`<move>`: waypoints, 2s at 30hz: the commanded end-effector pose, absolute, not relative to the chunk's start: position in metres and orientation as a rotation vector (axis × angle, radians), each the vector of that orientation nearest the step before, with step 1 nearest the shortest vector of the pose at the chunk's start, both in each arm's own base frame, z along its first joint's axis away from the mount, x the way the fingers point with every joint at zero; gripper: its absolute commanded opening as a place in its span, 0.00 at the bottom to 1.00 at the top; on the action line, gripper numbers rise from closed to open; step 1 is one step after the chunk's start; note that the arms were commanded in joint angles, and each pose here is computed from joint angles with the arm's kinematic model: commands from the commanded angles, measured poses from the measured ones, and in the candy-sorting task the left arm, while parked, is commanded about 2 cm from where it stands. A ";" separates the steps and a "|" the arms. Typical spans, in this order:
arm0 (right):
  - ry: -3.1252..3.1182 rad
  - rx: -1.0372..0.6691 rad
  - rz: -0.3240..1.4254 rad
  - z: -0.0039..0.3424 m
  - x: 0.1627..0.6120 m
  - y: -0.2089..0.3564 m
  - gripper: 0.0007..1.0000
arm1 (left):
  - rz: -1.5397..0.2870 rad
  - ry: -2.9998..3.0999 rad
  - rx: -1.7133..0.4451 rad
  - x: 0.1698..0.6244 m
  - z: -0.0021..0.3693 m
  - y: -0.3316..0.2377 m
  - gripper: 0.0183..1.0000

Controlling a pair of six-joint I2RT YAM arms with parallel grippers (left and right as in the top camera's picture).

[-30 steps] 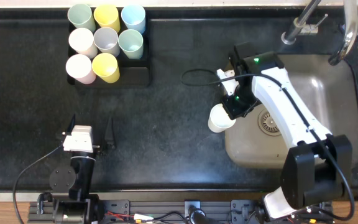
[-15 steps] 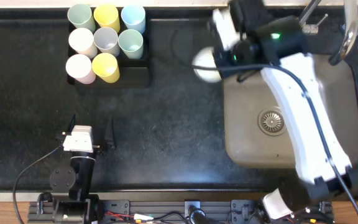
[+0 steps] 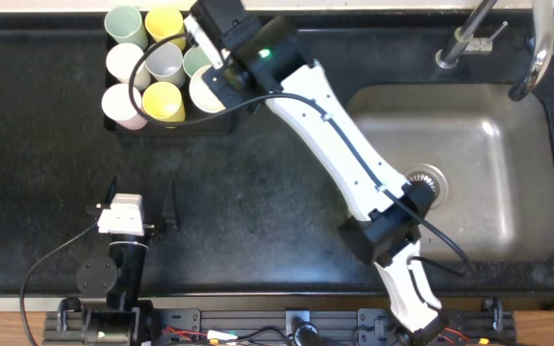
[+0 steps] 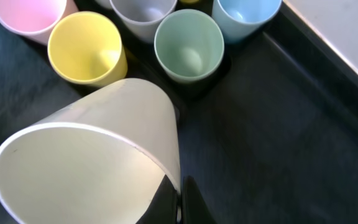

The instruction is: Store Cups

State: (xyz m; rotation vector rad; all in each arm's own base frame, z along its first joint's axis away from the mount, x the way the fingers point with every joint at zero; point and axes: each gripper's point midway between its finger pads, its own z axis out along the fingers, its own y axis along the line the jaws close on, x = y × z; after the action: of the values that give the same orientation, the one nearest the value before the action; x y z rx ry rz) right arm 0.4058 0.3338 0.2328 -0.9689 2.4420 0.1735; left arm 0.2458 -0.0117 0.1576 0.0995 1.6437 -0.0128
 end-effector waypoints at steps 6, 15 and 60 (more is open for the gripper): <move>2.474 -0.931 0.350 0.215 0.421 0.345 0.04 | -0.016 1.641 0.087 0.246 0.158 -0.011 1.00; 2.568 -0.964 0.327 0.173 0.421 0.347 0.04 | -0.015 1.641 0.087 0.246 0.158 -0.011 1.00; 2.666 -1.023 0.306 0.100 0.426 0.354 0.04 | -0.016 1.641 0.087 0.246 0.158 -0.011 1.00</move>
State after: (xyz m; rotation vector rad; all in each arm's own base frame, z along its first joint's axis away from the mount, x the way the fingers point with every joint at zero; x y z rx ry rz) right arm 0.4283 0.3514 0.1113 -0.9964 2.6547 0.3098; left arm 0.2458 -0.0117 0.1576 0.0995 1.6437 -0.0128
